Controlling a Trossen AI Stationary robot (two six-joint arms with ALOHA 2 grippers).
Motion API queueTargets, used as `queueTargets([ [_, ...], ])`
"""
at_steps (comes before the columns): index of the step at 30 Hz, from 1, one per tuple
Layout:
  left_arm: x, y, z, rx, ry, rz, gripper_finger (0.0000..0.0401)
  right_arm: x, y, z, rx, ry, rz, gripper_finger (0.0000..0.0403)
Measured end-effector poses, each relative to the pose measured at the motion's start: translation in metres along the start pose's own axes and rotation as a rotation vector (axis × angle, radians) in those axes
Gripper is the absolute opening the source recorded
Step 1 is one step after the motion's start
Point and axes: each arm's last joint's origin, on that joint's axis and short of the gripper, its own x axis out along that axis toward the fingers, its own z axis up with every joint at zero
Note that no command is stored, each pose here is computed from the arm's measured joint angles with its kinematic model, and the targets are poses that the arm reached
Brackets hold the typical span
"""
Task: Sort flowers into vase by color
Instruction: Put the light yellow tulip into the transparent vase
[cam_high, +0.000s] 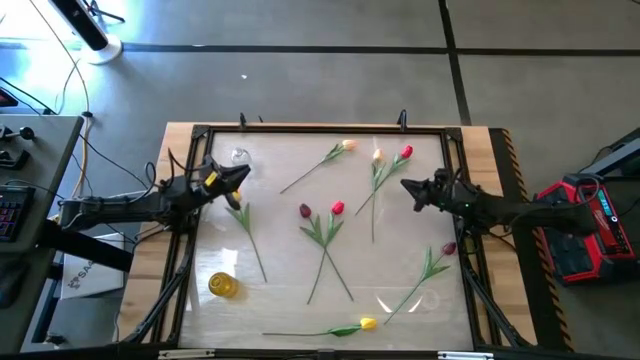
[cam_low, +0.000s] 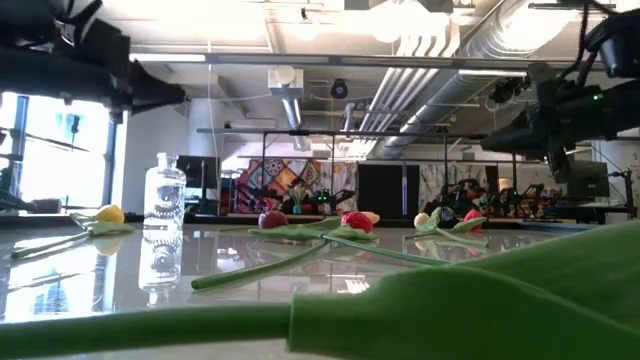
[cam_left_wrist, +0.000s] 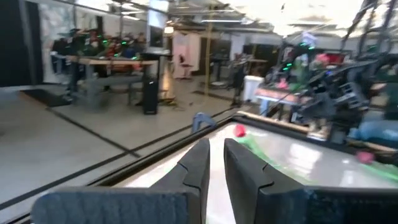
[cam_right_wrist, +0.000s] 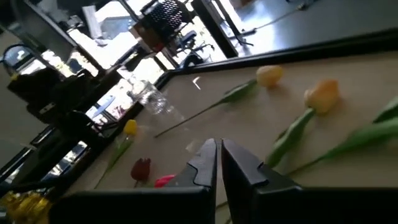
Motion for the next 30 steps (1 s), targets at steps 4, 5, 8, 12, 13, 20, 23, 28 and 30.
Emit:
queueTargets([
  [4,0.003,0.005,-0.002,0.015,0.02,0.05,0.0048,0.005,-0.007,0.0,0.107,-0.015,-0.085,0.0064],
  [5,0.004,0.005,-0.003,0.019,0.026,0.057,0.0048,0.006,-0.009,0.001,0.152,-0.034,-0.116,0.0078],
  [8,0.004,0.007,-0.004,0.031,0.035,0.071,0.0048,0.009,-0.016,0.005,0.258,-0.094,-0.198,0.0117],
  [12,0.004,0.007,-0.004,0.081,0.037,0.071,0.0047,0.014,-0.024,0.012,0.287,-0.102,-0.215,0.0151],
  [13,0.004,0.007,-0.004,0.092,0.037,0.071,0.0047,0.015,-0.025,0.013,0.296,-0.099,-0.21,0.0156],
  [20,0.004,0.009,-0.003,0.157,0.032,0.13,0.0046,0.021,-0.04,0.019,0.358,-0.085,-0.256,0.0165],
  [23,0.004,0.009,-0.003,0.128,0.028,0.125,0.0046,0.023,-0.048,0.017,0.487,-0.085,-0.333,0.0165],
  [28,0.004,0.008,-0.001,0.122,0.01,0.115,0.0047,0.026,-0.055,0.013,0.572,-0.032,-0.37,0.0165],
  [30,0.004,0.008,-0.001,0.123,0.01,0.114,0.0046,0.027,-0.057,0.012,0.589,-0.001,-0.371,0.0165],
])
